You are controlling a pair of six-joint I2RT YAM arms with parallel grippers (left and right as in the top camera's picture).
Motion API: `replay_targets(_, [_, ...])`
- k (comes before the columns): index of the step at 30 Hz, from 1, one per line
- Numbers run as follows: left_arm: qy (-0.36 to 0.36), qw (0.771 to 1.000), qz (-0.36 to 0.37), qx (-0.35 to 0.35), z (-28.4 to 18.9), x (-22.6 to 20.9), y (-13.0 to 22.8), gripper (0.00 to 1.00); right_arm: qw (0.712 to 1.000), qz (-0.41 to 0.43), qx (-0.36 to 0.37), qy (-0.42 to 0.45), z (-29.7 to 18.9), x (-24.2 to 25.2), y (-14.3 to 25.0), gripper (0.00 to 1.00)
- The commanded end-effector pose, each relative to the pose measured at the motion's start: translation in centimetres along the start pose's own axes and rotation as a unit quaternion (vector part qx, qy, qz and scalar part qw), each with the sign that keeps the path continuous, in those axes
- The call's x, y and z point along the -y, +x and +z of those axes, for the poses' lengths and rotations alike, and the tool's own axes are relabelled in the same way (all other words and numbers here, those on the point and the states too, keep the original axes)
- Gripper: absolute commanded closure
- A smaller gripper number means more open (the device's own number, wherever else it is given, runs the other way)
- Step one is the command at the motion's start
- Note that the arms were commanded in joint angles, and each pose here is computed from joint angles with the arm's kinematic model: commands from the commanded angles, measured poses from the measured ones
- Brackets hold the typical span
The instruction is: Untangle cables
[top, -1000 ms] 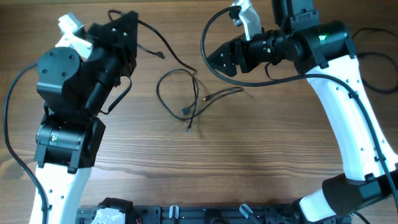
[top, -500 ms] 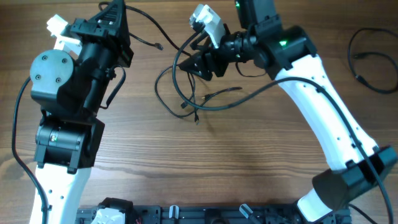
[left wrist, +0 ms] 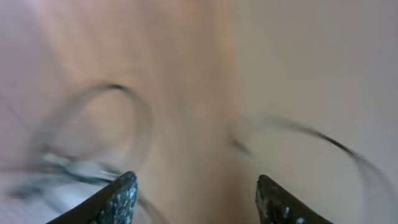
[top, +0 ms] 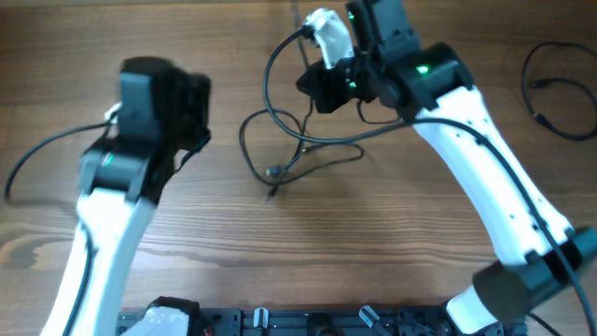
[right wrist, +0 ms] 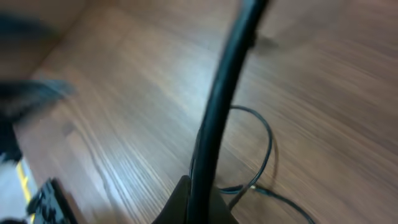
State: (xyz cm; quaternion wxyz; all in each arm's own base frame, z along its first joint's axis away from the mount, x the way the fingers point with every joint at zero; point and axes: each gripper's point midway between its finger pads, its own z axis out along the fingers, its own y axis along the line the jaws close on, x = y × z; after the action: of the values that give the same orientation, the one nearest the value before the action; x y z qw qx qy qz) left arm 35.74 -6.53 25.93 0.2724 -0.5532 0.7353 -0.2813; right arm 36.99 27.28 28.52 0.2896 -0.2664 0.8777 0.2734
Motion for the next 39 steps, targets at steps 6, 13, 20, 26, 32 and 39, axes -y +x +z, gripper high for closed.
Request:
replay_targets(6, [-0.148, 0.915, 0.272, -0.258, 9.8, -9.4, 7.7, 0.42, 0.995, 0.042, 0.058, 0.066, -2.8, 1.2, -2.1, 0.96])
replay_targets(13, [-0.165, 0.883, 0.269, -0.349, 12.1, -12.3, 10.4, 0.47, 0.973, 0.045, 0.196, 0.111, -4.4, 2.7, -8.6, 0.96])
replay_targets(20, [-0.139, 0.874, 0.260, -0.386, 11.4, -11.7, 11.7, 0.47, 0.980, 0.060, 0.154, 0.107, 4.4, 5.6, -7.7, 0.96])
replay_targets(26, [-0.138, 0.874, 0.261, -0.385, 11.5, -11.7, 11.7, 0.47, 0.986, 0.005, 0.143, 0.091, 9.0, 6.6, -7.4, 0.96])
replay_targets(32, [-0.136, 0.875, 0.261, -0.384, 11.5, -11.6, 11.7, 0.47, 0.924, -0.189, 0.311, 0.116, 4.5, 4.3, -15.8, 0.96])
replay_targets(39, [-0.134, 0.876, 0.262, -0.383, 11.6, -11.5, 11.6, 0.47, 0.864, -0.294, 0.380, 0.153, -1.8, 0.8, -19.0, 0.96])
